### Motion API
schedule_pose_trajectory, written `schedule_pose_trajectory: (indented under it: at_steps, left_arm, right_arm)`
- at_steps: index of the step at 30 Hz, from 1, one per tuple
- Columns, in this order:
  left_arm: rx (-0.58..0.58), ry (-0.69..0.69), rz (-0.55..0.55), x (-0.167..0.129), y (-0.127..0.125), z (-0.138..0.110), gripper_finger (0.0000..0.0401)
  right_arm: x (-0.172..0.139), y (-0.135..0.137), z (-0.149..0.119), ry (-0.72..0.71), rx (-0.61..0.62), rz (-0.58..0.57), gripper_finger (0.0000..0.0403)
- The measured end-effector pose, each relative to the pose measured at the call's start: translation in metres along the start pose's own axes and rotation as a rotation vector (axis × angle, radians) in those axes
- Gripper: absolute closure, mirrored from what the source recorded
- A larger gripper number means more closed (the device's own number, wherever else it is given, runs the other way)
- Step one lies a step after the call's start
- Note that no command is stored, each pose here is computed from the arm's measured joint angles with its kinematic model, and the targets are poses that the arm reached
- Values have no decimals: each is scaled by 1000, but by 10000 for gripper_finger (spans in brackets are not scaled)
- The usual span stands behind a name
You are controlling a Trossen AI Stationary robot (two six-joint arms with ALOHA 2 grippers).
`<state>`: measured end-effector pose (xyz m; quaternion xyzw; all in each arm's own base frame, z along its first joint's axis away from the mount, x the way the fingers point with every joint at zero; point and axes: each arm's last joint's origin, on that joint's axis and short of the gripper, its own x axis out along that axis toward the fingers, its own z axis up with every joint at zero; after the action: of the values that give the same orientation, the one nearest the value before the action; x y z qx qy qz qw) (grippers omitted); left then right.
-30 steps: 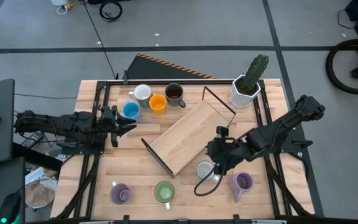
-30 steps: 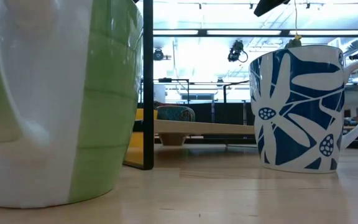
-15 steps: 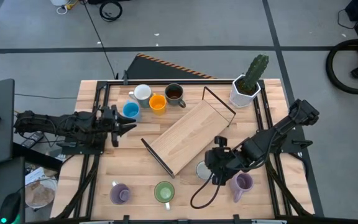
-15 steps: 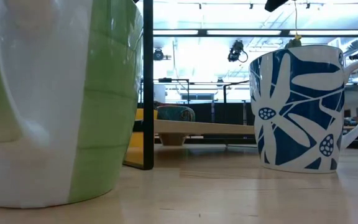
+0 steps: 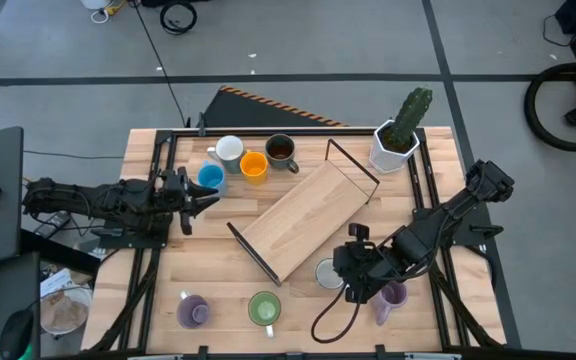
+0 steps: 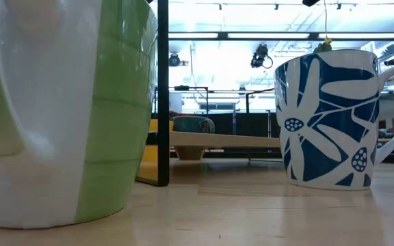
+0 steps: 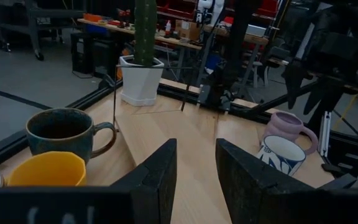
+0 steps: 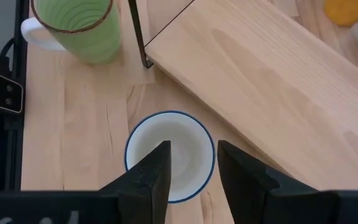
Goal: Place coffee mugs
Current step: Put the white patterned mug on the shelf
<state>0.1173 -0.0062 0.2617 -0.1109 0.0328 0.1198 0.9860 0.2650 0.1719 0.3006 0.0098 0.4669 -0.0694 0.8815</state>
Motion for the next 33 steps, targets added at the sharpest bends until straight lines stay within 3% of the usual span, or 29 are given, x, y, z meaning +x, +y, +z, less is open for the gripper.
schedule_pose_trajectory:
  at_steps: [14,24,33]
  left_arm:
    - [2,1,0,0,0,0,284]
    - [2,1,1,0,0,0,284]
    - [1,0,1,0,0,0,284]
  right_arm:
    - [3,3,-2,9,-10,1,191]
    - [51,24,-12,186,-155,33,196]
    - [72,35,-17,248,-221,102,208]
